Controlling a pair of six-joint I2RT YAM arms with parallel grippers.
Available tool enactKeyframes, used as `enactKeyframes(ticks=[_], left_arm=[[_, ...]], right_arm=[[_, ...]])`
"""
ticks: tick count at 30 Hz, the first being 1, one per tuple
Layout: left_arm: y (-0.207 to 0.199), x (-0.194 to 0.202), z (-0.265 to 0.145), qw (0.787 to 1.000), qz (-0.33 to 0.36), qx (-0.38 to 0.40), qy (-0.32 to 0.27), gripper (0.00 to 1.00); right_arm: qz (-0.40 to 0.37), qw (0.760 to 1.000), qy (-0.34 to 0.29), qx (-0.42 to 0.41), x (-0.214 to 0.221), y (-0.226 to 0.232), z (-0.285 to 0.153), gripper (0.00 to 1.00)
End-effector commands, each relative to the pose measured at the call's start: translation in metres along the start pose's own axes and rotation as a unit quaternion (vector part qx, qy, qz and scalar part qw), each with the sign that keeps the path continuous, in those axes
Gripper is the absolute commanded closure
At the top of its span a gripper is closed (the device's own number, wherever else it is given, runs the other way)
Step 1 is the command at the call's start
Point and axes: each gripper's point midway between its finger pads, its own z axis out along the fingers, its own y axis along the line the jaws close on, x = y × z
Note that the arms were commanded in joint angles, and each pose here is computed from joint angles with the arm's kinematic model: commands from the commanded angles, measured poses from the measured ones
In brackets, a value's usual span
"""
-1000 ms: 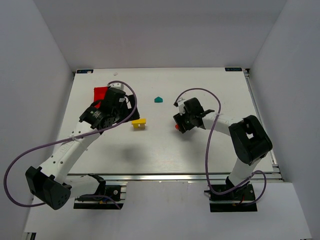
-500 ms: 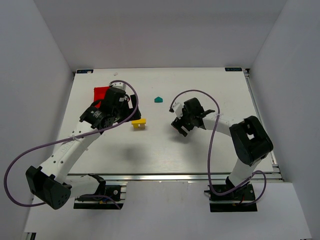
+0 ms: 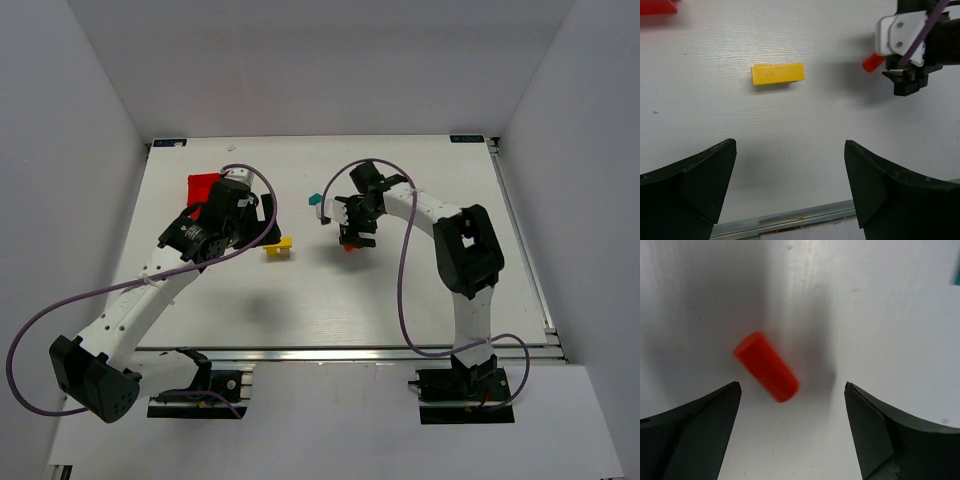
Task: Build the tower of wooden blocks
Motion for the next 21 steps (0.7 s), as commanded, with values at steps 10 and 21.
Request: enactKeyframes(ticks=[10,21], left_arm=[[-0.003,-0.005,0.003,1.0,0.017,0.004,-0.005,0.02],[-0.001,-0.003,0.013,1.0,0.018,-0.009,0.006,0.02]], right_arm=[[-0.022,0.99,0.016,-0.14,0.02,0.056,0.015,0.18],[0.048,0.982,-0.119,0.141,-0.044,-0.067,0.007,0.12]])
